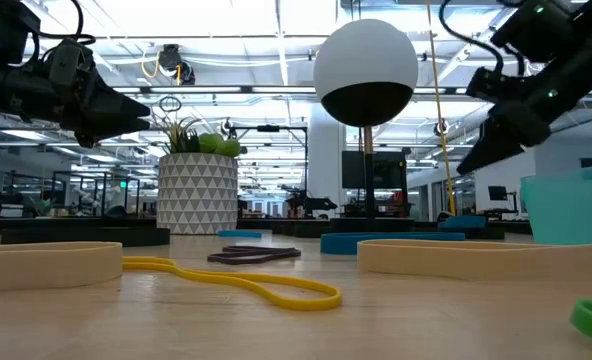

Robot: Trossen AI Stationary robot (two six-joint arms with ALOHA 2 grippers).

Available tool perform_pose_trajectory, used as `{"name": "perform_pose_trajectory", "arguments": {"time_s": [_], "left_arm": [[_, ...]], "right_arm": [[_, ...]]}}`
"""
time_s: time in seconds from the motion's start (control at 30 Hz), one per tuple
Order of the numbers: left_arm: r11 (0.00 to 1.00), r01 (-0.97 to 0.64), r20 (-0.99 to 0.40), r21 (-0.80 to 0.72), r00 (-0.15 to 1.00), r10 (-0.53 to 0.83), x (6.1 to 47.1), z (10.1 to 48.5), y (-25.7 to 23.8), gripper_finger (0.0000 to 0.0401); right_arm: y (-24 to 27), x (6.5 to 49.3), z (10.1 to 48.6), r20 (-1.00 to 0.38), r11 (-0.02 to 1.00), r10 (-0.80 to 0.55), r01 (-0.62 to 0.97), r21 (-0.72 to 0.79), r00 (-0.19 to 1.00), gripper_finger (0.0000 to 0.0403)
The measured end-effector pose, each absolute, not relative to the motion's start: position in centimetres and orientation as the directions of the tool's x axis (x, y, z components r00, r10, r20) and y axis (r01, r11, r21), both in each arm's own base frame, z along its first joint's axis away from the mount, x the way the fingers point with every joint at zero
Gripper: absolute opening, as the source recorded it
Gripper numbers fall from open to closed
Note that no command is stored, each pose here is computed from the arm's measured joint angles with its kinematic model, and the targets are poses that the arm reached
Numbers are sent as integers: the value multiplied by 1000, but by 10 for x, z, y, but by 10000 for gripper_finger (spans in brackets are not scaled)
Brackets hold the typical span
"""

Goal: Pick and place rubber bands into bin
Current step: Put the top blue rubber band into the bin

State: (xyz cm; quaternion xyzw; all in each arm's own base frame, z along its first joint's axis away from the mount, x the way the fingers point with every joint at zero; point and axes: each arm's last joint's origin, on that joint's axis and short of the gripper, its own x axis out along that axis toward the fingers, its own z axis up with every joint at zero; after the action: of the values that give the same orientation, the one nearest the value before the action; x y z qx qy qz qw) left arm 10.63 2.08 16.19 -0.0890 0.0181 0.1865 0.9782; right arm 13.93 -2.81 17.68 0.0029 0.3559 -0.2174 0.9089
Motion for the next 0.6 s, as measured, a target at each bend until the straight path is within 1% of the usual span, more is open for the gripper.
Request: {"name": "perform_pose_trajectory", "arguments": {"time_s": [0.07, 0.13, 0.23, 0.6], "left_arm": [[915, -368, -69, -164, 930, 362, 106, 162, 21, 214], [915, -369, -69, -161, 930, 362, 106, 162, 21, 214], [915, -369, -69, -164, 929, 363, 106, 162, 21, 214], [914, -369, -70, -167, 929, 363, 106, 162, 21, 214]], "right_arm": [[-27, 143, 173, -678, 927, -349, 346, -147, 646, 111], [-27, 145, 168, -707, 930, -340, 332, -156, 621, 107], [-29, 148, 162, -728, 921, -365, 341, -190, 580, 102], [-30, 156, 146, -790, 921, -360, 322, -217, 496, 100]]}}
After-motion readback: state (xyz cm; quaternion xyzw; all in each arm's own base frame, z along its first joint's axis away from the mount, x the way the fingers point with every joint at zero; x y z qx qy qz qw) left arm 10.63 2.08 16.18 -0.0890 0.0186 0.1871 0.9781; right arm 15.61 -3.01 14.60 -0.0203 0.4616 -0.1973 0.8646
